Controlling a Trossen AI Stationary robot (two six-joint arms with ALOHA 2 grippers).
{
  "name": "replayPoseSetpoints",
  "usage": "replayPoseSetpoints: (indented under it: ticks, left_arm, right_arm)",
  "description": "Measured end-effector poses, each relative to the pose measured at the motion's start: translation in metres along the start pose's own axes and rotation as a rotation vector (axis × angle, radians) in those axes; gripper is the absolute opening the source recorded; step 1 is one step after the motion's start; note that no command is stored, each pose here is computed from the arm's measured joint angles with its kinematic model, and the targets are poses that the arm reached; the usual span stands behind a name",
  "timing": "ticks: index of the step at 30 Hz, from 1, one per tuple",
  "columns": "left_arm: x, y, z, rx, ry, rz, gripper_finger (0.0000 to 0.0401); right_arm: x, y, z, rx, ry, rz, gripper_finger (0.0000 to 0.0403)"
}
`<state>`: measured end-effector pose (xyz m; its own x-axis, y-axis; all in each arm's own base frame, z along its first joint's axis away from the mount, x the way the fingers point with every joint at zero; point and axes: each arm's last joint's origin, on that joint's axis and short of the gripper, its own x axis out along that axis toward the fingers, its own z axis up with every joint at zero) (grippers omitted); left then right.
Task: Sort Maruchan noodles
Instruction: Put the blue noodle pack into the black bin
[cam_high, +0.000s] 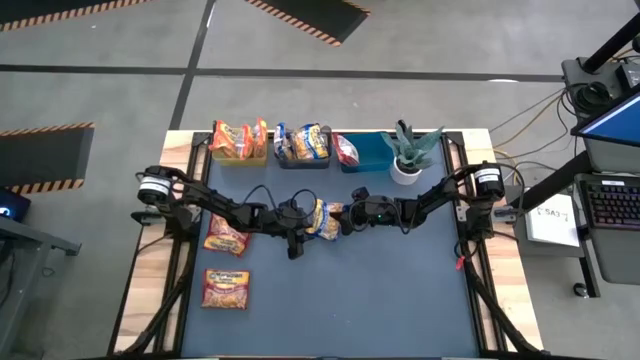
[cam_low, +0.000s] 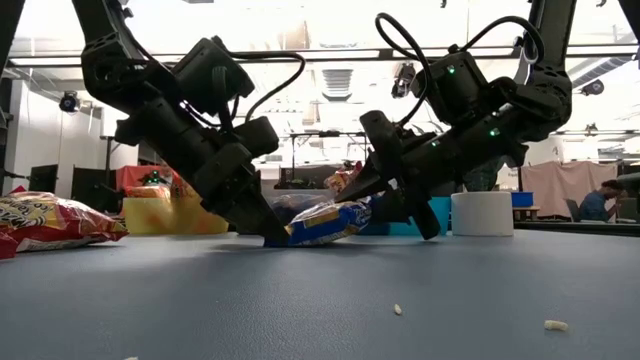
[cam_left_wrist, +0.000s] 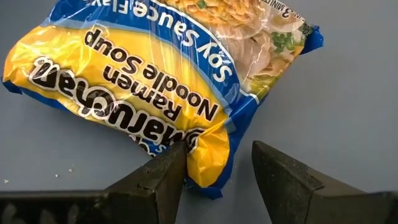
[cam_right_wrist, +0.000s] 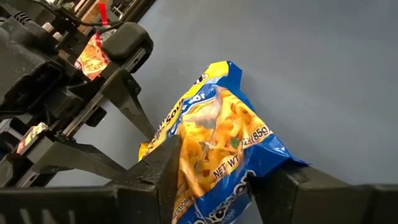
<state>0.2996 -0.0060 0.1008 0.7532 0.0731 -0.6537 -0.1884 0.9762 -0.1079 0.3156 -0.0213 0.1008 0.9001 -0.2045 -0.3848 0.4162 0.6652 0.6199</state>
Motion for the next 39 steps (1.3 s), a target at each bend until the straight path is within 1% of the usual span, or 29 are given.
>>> replayPoseSetpoints:
  ticks: [7, 13, 18, 21, 23, 26, 29, 33, 37, 39]
  left_arm:
    - [-0.01, 0.0, 0.005, 0.004, 0.005, 0.002, 0.017]
    - [-0.027, 0.0, 0.014, 0.027, 0.009, 0.005, 0.017]
    - [-0.047, -0.001, 0.028, 0.065, -0.057, -0.007, 0.017]
    - [-0.066, -0.002, 0.04, 0.105, -0.12, -0.016, 0.017]
    - [-0.081, -0.003, 0.049, 0.139, -0.18, -0.011, 0.017]
    - [-0.107, -0.002, 0.062, 0.205, -0.29, 0.027, 0.017]
    - [-0.135, 0.0, 0.074, 0.267, -0.41, 0.116, 0.017]
    - [-0.172, 0.006, 0.083, 0.31, -0.537, 0.295, 0.017]
    - [-0.199, 0.012, 0.087, 0.322, -0.607, 0.456, 0.017]
    - [-0.21, 0.015, 0.087, 0.303, -0.628, 0.532, 0.017]
  right_arm:
    - [-0.001, 0.002, 0.001, -0.01, 0.003, 0.013, 0.0149]
    - [-0.004, 0.006, 0.006, -0.04, -0.009, 0.028, 0.0147]
    - [-0.007, 0.011, 0.011, -0.052, -0.029, 0.046, 0.0147]
    - [-0.008, 0.012, 0.013, -0.057, -0.036, 0.052, 0.0147]
    - [-0.01, 0.014, 0.015, -0.064, -0.045, 0.057, 0.0147]
    - [-0.013, 0.018, 0.02, -0.078, -0.073, 0.072, 0.0147]
    - [-0.018, 0.025, 0.028, -0.096, -0.11, 0.088, 0.0147]
    - [-0.022, 0.034, 0.039, -0.136, -0.168, 0.092, 0.0147]
    - [-0.023, 0.048, 0.055, -0.184, -0.256, 0.085, 0.0147]
    - [-0.02, 0.057, 0.065, -0.219, -0.291, 0.07, 0.0145]
